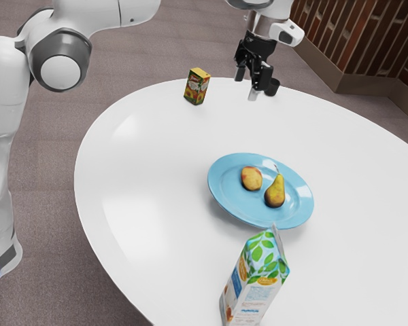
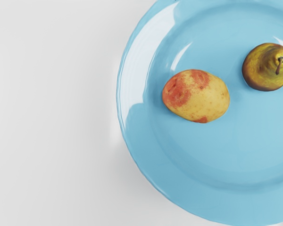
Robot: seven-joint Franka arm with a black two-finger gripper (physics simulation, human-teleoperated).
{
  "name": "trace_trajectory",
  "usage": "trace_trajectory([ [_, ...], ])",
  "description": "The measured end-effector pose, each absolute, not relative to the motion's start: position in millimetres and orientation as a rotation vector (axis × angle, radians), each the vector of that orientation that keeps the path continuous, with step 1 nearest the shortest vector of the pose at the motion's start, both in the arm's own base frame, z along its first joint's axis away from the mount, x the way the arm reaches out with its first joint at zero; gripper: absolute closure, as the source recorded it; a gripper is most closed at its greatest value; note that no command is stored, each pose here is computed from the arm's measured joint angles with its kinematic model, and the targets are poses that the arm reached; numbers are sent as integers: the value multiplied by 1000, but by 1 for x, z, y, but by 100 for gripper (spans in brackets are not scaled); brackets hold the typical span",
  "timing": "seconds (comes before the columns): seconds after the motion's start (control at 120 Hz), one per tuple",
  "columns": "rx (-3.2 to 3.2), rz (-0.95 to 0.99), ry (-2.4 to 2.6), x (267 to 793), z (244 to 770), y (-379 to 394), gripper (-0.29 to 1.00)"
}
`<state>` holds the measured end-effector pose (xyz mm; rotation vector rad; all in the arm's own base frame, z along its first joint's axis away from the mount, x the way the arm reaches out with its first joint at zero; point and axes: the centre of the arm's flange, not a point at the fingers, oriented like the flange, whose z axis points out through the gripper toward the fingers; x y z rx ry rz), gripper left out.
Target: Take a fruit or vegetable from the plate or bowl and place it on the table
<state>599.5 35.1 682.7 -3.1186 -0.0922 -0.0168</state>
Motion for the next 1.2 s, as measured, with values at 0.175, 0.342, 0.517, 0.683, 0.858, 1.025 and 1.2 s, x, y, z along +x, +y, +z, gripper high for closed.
trace_trajectory([
  [0.175, -3119, -19, -92, 600, 683, 35, 0],
  [0.342, -3117, -26, -85, 601, 684, 33, 0],
  [0.517, -3119, -48, -56, 603, 688, 23, 0],
  [0.683, -3124, -94, 22, 609, 688, -4, 0],
  [0.858, -3138, -57, 179, 634, 649, -62, 0],
  [1.025, -3139, -16, 234, 651, 617, -84, 0],
  [1.2, -3140, -14, 249, 661, 600, -91, 0],
])
